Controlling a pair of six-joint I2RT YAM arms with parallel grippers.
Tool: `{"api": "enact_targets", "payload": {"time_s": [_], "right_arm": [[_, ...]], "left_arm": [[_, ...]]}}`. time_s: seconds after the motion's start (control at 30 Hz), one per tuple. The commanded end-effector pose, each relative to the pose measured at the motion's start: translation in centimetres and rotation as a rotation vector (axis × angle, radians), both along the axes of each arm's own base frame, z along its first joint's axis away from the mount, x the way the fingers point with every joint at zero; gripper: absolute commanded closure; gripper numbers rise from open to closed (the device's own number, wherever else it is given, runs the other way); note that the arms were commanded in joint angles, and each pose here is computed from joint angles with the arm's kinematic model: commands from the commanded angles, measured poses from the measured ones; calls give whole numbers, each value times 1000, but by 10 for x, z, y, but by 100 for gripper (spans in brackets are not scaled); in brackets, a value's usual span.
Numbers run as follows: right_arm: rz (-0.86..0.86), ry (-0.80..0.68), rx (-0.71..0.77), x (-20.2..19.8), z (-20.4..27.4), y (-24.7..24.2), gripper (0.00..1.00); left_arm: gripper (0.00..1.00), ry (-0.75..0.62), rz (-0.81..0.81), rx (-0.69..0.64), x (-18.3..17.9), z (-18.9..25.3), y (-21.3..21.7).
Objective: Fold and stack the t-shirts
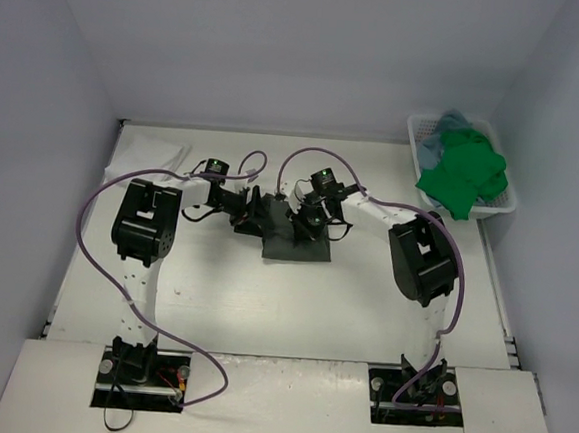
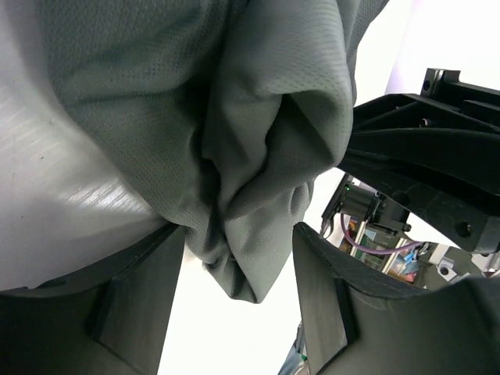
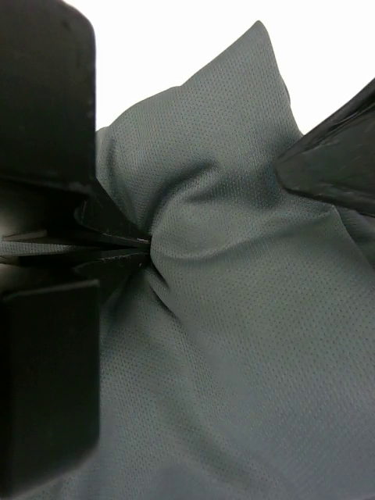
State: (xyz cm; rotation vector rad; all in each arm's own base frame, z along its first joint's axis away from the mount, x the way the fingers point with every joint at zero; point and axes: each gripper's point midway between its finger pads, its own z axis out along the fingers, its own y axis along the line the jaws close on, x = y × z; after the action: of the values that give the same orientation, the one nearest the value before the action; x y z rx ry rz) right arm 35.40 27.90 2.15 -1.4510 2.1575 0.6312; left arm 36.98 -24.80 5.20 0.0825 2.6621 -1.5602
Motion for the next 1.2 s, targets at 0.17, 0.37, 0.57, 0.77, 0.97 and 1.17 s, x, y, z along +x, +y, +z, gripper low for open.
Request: {"api": "enact_targets", "payload": {"time_s": [0.17,0.37,0.57,0.77,0.97,1.17], "right_arm": [[25,7,28,0,-4,4,100],[28,8,41,-1,-1,5,100],[35,5,57,-1,4,8,100],[36,10,66,0,5,8,100],[38,17,76,-4,7,6,100],[37,16,82,-5,10,3,100]], "left_arm": [[47,-36,-4,60,2,-22,-11],[46,-39,-47,64,-9,-24,-30],[46,-19,-73,82,-20,-34,-40],[50,-22,-91,74,-24,-35,-53],[100,-31,-101,83,-22,-36,-61],[100,-56,-110,93,-19,-34,-59]]}}
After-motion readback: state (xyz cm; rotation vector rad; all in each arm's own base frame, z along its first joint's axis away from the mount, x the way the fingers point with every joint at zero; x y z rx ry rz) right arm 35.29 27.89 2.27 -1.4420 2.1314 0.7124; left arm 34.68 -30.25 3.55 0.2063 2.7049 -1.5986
